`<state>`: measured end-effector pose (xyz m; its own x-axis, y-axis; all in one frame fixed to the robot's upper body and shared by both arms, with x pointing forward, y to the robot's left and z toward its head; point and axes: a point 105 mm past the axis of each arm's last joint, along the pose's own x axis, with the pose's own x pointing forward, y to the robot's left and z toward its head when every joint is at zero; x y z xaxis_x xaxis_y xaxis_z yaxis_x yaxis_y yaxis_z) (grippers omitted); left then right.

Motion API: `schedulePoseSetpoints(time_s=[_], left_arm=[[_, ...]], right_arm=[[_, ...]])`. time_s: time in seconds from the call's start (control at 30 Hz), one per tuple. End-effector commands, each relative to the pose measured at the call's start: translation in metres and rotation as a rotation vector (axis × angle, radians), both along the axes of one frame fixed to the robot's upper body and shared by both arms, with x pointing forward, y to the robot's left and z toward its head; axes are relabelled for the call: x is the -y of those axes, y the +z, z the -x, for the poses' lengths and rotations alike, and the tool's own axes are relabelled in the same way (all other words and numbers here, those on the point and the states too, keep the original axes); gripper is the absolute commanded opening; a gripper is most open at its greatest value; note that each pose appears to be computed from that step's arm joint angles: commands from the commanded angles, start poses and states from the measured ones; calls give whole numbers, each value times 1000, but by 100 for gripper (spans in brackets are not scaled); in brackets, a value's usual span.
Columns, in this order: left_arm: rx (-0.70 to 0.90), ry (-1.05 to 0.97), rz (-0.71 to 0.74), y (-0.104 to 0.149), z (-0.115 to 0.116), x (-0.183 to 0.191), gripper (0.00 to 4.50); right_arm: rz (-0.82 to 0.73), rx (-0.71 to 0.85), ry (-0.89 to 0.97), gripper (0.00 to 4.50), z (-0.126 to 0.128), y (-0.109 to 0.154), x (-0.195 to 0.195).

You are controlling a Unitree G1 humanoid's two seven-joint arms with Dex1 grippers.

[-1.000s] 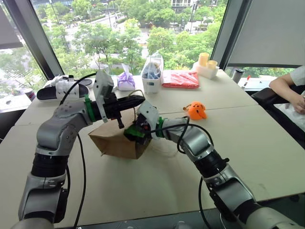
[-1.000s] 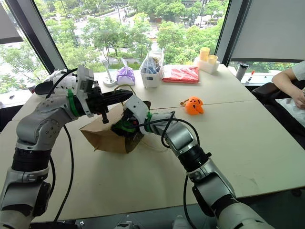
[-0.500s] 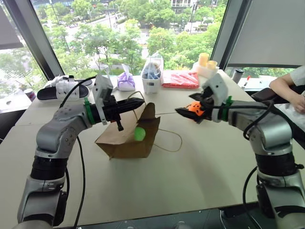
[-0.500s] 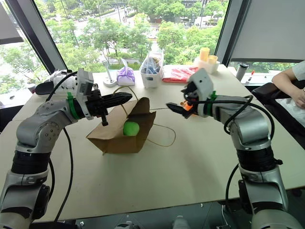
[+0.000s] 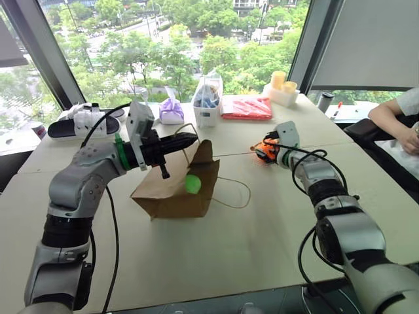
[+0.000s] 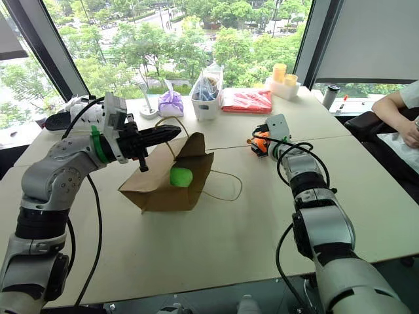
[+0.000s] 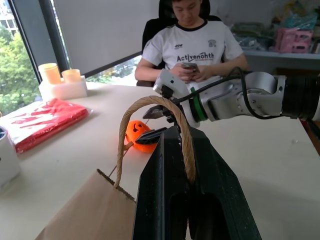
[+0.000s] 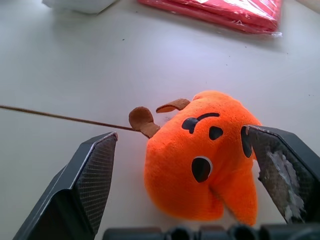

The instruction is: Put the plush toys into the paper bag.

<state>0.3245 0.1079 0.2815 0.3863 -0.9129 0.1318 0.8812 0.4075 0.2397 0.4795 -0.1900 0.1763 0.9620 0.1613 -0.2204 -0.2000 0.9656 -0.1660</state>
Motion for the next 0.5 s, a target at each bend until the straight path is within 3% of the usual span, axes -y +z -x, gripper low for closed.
schedulePoseSetpoints(time_s=[0.03, 0.3, 0.4, 0.5], left_arm=[[55, 5, 9, 12, 7, -3, 0], [59, 13, 11, 13, 8, -2, 0], [62, 15, 9, 13, 7, -2, 0], [64, 17, 10, 13, 8, -2, 0]], right_arm=[[-36, 25, -22, 446, -4, 4, -6], [113, -21, -75, 446, -1, -24, -4], [159, -10, -90, 367, 0, -26, -2], [174, 4, -100, 219, -1, -24, -1]])
